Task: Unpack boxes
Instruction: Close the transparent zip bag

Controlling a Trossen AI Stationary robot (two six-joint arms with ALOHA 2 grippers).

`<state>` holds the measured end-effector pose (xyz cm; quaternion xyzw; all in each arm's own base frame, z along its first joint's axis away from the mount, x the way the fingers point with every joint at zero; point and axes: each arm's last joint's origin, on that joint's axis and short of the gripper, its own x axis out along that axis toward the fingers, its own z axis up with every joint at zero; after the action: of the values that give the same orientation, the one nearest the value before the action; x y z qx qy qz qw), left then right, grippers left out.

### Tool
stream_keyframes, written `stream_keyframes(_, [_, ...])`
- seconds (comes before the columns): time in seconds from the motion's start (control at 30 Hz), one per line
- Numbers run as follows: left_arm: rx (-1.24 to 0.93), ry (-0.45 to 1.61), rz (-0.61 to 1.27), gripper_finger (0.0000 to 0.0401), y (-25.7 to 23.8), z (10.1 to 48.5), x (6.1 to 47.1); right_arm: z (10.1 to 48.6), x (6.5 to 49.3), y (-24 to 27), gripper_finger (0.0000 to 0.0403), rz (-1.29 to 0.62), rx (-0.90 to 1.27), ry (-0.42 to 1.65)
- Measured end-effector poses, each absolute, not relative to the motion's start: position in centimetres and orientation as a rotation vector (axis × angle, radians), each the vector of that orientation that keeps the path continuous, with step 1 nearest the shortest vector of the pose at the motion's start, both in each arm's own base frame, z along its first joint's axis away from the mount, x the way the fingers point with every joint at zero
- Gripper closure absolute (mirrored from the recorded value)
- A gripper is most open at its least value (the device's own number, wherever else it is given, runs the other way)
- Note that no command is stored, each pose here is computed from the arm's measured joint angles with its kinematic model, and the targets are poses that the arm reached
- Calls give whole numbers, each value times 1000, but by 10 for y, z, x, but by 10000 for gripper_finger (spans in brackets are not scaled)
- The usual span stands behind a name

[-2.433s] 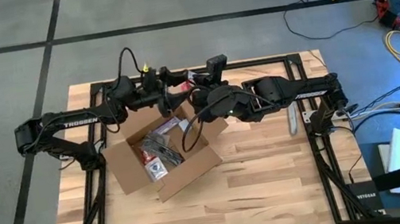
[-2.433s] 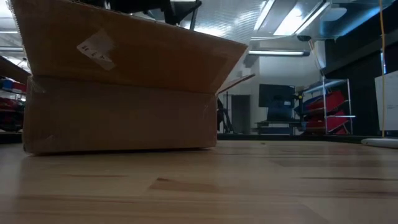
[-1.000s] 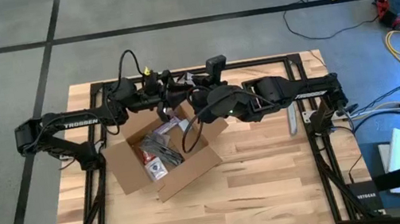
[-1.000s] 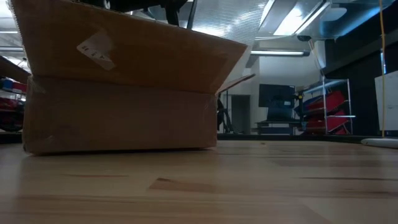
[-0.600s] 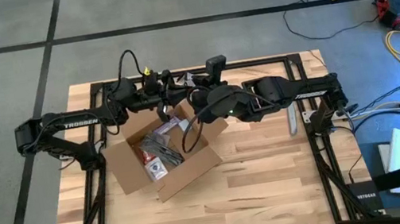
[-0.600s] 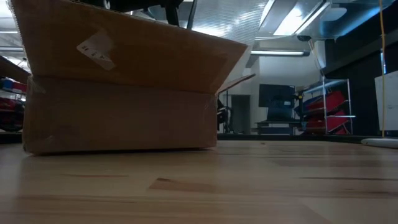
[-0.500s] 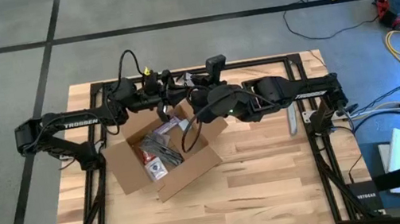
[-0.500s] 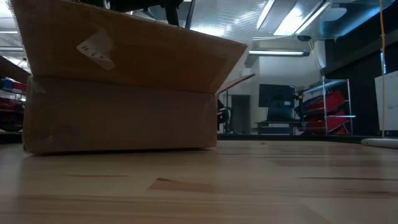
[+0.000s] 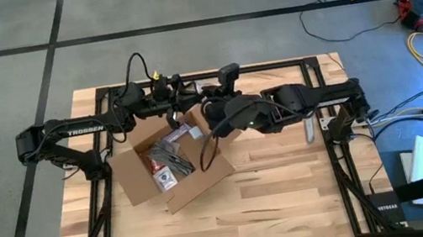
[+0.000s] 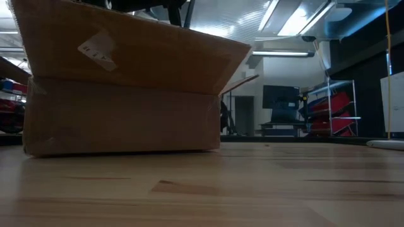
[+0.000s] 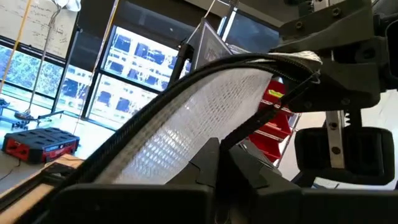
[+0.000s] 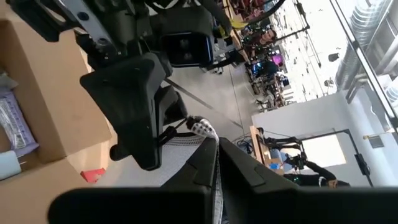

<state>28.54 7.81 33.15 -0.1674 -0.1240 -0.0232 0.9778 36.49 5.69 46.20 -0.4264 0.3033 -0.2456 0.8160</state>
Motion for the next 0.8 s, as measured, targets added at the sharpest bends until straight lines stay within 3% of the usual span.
stream_keyframes(0.8, [-333, -200, -34, 401, 78, 327, 287, 467, 343, 70, 403, -315, -625, 655])
